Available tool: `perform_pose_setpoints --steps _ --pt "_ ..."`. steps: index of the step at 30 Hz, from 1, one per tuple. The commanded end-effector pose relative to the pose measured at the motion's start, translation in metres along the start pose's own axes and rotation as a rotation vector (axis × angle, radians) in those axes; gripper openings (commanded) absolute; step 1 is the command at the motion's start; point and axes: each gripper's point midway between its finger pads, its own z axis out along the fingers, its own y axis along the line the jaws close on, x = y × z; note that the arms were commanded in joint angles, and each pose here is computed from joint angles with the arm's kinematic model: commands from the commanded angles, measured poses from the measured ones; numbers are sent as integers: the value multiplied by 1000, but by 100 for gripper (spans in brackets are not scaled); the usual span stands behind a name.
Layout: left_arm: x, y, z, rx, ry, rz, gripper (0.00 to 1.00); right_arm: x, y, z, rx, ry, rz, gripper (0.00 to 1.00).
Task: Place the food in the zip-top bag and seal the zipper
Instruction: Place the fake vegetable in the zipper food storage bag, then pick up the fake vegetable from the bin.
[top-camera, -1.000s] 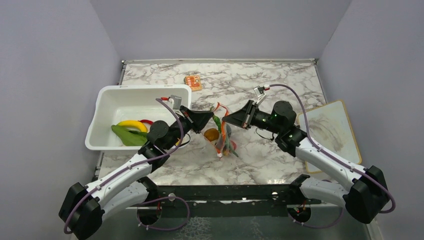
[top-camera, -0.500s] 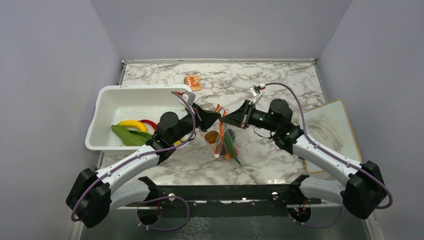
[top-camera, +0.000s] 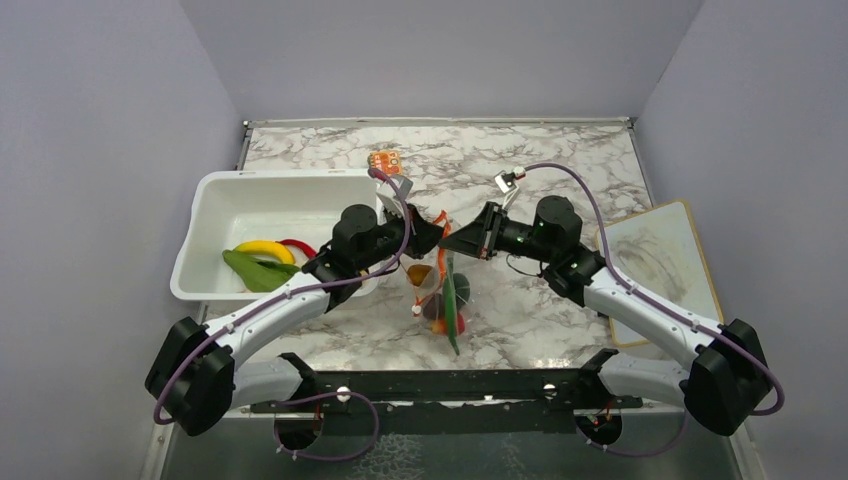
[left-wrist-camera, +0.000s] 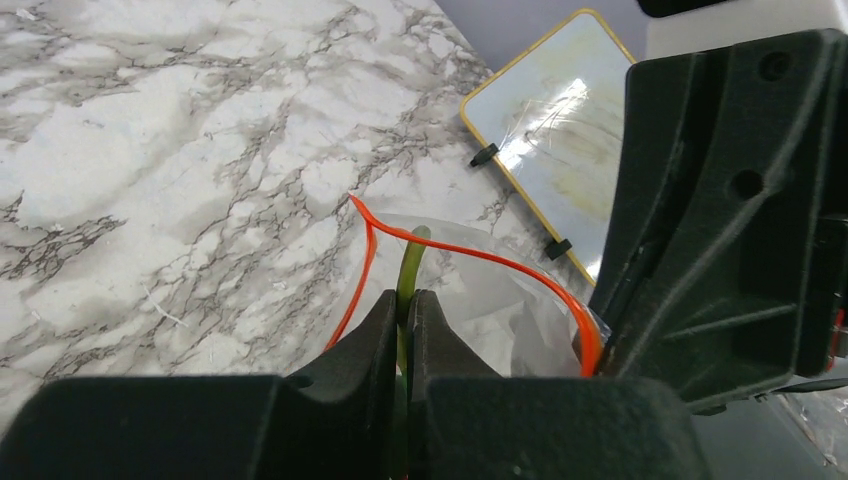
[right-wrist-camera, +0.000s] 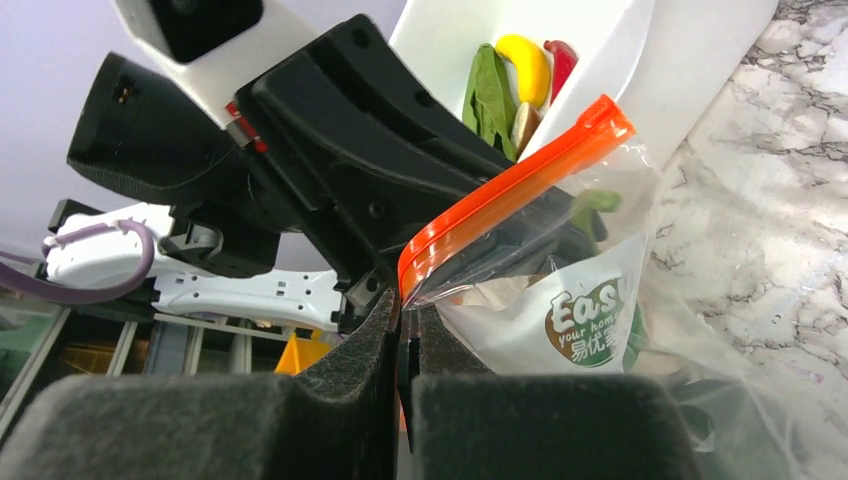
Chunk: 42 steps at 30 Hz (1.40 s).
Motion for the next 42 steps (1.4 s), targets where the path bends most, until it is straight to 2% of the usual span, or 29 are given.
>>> perform_pose_setpoints --steps 1,5,10,15,23,30,34,38,42 --pt "11 7 1 -45 96 19 7 -21 35 -3 -97 -52 -108 1" --pt "4 0 1 -24 87 21 12 -14 27 -1 -86 -24 -106 1" --pt "-12 -16 -5 6 74 25 36 -5 8 -4 -20 -21 -78 1" --pt "-38 -29 -19 5 18 58 55 -1 -6 -12 47 -44 -61 1" --pt "-73 -44 -44 -27 -53 121 64 -10 -16 -23 166 -75 -103 1" --pt "-86 -6 -67 -267 -98 193 66 -34 -3 -41 242 -141 -203 1" --pt "-82 27 -78 -445 -94 204 73 -40 4 -49 253 -163 -238 1" --pt "-72 61 -88 -622 -60 196 77 -48 9 -51 258 -180 -268 1" --pt "-64 101 -97 -815 -24 180 77 -54 7 -52 279 -200 -285 1"
